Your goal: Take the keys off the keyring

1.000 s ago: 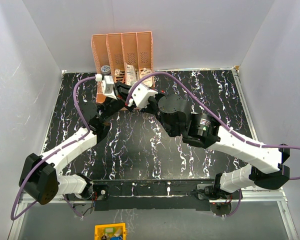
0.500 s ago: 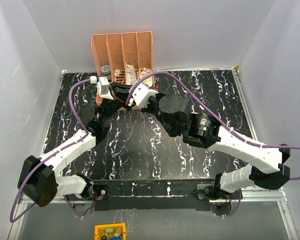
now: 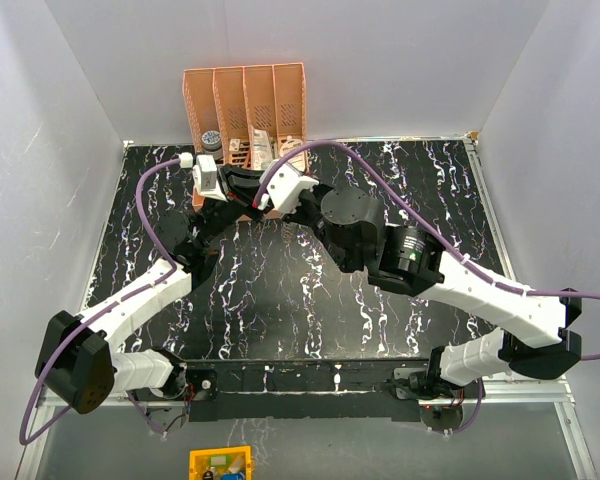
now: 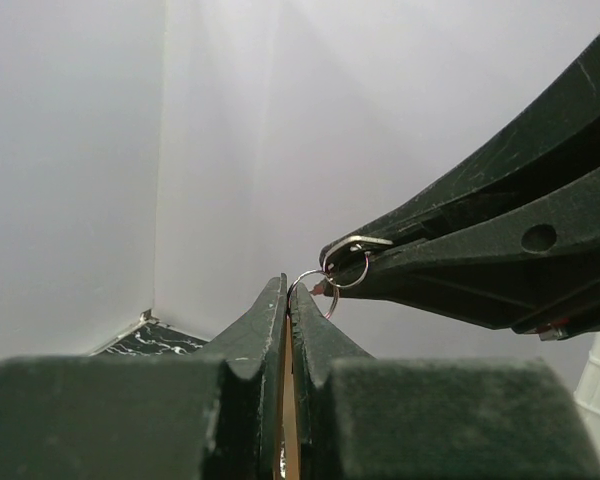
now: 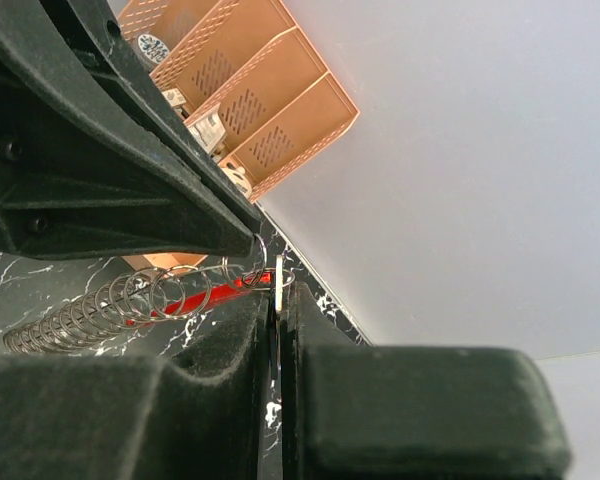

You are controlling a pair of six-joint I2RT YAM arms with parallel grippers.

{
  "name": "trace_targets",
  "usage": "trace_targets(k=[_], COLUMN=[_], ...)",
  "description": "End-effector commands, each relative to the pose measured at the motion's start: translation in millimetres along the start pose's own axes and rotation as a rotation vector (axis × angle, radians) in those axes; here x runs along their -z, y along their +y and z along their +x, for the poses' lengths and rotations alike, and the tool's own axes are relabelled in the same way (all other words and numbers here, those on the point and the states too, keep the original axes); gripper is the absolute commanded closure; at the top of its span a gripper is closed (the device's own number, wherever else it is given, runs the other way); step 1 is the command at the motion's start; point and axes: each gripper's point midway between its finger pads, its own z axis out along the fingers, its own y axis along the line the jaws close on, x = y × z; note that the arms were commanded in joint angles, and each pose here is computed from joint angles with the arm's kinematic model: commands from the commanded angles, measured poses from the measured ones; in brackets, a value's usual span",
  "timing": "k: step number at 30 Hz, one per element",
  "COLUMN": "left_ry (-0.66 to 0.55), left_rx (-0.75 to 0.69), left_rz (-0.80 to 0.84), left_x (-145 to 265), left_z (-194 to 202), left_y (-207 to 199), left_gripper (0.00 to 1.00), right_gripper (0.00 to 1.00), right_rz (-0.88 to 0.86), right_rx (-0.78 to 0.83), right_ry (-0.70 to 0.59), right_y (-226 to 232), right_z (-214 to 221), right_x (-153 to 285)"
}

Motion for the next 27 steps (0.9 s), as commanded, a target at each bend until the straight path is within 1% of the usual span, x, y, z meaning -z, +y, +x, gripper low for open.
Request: trace_targets(k=[1,5,12,18,27], left_ry=[-0.048,-0.044,-0.056,-0.113,-0.192], left_rx=[-0.061,-0.083,-0.114,-0.144,-0.174], left_rz=[0.039,0.043,0.118,0.205,0.220], left_x=[2,4,10,15,24], left_z=[-19,-20,-23,-34,-49], left_y=[-13,-15,-31,-50,-59], left_gripper=[1.00,1.00,1.00,1.00,1.00], right_gripper=[1.00,1.00,1.00,1.00,1.00], right_rz=[0.027,-0.001,-0.023,-0.031,-0.011], right_rx=[-0.084,-0.080,-0.088,-0.102,-0.123], right_ry=[-0.062,-0.043,-0.058,-0.068,-0.080], right_y=[-20,-16,-14,-13,-17], right_z=[-27,-30,-30,-29,-22], right_x=[3,0,3,6,13])
